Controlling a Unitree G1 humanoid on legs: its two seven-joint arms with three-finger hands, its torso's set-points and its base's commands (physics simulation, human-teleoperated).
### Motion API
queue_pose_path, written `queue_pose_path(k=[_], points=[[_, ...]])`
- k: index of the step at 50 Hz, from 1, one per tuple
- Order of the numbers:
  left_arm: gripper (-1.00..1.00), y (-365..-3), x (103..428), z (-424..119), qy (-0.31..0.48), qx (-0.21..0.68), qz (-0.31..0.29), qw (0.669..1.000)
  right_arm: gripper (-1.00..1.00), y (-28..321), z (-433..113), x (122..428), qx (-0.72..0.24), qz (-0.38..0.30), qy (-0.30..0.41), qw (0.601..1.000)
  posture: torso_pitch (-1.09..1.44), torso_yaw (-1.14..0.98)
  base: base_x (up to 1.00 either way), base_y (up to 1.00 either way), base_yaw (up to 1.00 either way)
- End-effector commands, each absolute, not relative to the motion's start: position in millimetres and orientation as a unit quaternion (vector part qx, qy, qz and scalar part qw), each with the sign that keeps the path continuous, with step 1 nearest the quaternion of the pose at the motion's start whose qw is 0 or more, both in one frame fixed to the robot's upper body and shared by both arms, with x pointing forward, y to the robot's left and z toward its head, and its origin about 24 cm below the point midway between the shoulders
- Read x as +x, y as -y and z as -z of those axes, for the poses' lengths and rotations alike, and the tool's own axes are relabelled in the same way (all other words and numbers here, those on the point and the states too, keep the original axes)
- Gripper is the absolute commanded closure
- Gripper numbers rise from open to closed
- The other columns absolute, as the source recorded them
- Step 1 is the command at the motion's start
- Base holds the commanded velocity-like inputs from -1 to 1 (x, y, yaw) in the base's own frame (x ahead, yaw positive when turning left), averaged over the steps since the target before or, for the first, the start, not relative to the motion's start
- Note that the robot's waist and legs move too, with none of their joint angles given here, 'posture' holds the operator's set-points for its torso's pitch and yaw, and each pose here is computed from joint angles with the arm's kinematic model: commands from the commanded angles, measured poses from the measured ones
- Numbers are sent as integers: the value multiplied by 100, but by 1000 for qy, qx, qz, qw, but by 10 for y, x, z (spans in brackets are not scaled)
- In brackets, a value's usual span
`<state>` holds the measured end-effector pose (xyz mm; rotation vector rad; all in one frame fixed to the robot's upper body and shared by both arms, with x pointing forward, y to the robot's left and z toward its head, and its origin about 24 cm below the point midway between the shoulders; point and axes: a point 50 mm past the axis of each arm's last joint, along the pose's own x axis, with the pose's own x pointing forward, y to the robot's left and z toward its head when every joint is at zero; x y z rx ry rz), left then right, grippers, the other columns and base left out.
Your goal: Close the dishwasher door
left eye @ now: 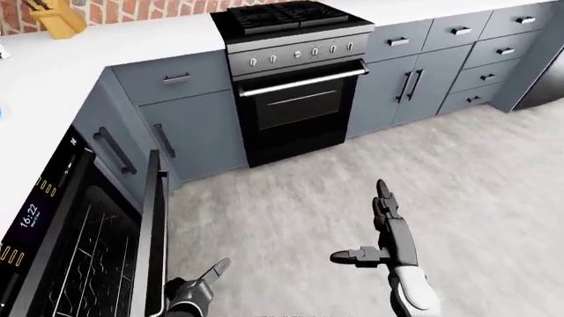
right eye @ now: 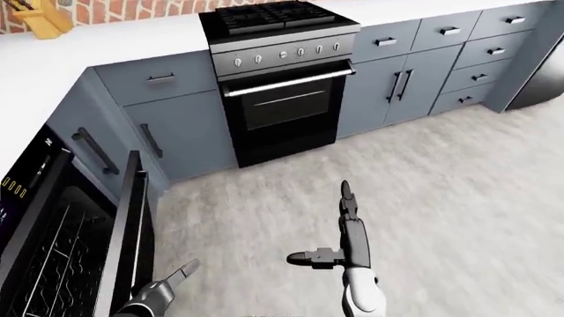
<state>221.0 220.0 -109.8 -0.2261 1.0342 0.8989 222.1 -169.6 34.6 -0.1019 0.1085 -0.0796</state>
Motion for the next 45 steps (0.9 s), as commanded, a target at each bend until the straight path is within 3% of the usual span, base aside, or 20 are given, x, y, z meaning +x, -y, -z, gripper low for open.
queue_pose_path(k=[1, 45], points=[[-100, -2394, 2205, 1037, -462, -98, -456, 754, -100, 1686, -513, 2258, -52, 39, -9, 998, 0, 0, 0, 0, 0], [-100, -2632, 2065, 1020, -456, -116, -527, 708, -100, 1673, -512, 2280, -52, 37, -10, 998, 0, 0, 0, 0, 0]])
